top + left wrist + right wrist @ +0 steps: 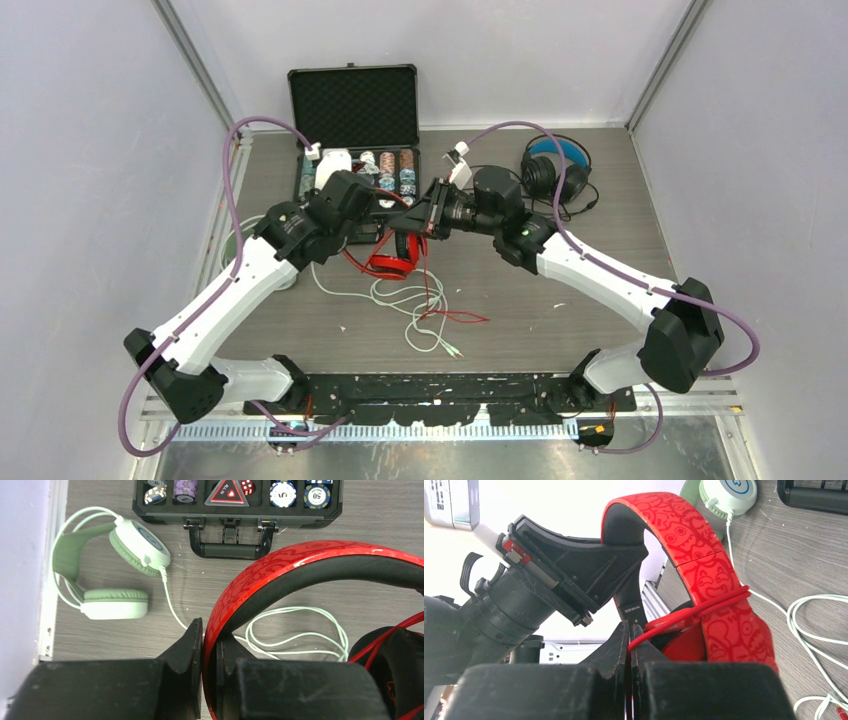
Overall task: Wrap the headphones
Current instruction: Wrap the headphones cable around the headphones.
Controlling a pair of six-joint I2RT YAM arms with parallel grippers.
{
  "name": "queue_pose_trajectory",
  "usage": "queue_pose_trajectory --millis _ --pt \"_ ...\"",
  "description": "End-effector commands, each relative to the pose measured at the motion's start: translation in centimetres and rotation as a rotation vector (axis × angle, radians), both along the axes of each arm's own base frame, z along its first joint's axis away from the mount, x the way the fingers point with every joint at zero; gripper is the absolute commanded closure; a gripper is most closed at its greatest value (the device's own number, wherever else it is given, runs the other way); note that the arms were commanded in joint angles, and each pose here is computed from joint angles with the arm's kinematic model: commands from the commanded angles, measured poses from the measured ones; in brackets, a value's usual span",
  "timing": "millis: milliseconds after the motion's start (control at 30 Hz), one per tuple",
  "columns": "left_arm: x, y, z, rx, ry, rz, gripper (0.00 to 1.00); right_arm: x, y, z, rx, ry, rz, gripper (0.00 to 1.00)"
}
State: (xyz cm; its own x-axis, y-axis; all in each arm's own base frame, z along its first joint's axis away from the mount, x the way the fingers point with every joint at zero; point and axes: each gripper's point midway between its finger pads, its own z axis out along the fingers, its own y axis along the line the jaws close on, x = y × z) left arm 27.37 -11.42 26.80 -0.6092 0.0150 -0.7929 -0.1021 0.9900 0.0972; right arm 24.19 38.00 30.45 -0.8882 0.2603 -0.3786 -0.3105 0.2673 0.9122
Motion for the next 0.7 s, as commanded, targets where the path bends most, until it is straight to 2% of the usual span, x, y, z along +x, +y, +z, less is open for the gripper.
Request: queue_pose_trajectory --millis 0,133,267,500,667 --pt "1.5 -0.9 1.3 -0.152 -0.086 0.141 1.00 -2.0 0.9 5.1 0.087 -0.133 0.046 0.92" --pt "1.9 -1.7 1.0 -0.194 -0.081 0.150 1.00 -2.1 1.0 4.4 0.024 -0.144 0.032 0.92" --pt "1.9 -1.5 1.2 -0.203 -0.096 0.171 1.00 -1.3 -0.5 3.4 -0.069 -0.142 -0.055 0.93" --pt "1.6 -2.7 1.6 -0.337 -0.075 0.215 1.00 -3.0 0.8 5.3 0.013 -0.164 -0.007 0.92" --pt "1.3 -2.8 2.2 -0.399 -0.068 0.281 1.00 -4.0 1.3 5.5 0.008 -0.202 -0.011 0.89"
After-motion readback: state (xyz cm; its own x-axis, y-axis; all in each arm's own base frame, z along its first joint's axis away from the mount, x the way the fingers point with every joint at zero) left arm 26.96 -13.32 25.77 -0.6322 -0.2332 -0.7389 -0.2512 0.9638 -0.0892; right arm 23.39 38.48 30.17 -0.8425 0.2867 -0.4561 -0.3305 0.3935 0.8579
